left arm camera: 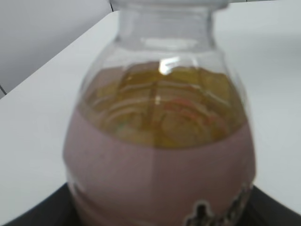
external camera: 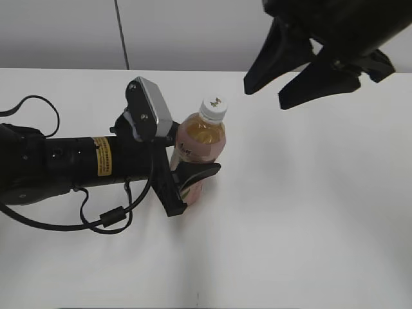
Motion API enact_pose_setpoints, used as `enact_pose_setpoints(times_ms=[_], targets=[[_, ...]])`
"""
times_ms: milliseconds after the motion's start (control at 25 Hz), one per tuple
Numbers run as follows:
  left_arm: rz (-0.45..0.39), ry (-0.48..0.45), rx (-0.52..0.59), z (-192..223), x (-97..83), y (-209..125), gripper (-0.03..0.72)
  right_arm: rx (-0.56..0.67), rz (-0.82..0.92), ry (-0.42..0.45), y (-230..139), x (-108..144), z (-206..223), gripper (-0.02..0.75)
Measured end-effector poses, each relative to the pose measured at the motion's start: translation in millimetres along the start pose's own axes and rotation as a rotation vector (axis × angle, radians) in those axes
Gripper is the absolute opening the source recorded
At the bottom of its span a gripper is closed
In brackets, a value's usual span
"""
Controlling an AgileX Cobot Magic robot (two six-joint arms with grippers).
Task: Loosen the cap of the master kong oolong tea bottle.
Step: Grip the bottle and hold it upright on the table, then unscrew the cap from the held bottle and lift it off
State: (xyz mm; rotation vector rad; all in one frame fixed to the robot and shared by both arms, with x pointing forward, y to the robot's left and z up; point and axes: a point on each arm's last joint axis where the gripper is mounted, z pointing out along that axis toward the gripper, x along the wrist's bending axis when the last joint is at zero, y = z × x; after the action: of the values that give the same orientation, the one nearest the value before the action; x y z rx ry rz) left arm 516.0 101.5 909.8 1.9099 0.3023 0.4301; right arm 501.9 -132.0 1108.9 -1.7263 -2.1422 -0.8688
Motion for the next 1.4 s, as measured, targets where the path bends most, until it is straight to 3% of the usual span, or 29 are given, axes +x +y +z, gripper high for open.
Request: enact_pose_setpoints(times_ms=[560,840,1400], targets=[[-0.005,0.022,0.021,-1,2.3,1,0.407,-0.015,0.431,-0.013,30,0,36,0.407],[-0.009,0.029,0.022,-1,3.0,1,0.407,0.015,0.474,0.023,28,12,59,0.407],[-0.011,0.032,0.022,-1,3.2,1,0.407,-0.007,0.512,0.011,32,9,65,0.406]])
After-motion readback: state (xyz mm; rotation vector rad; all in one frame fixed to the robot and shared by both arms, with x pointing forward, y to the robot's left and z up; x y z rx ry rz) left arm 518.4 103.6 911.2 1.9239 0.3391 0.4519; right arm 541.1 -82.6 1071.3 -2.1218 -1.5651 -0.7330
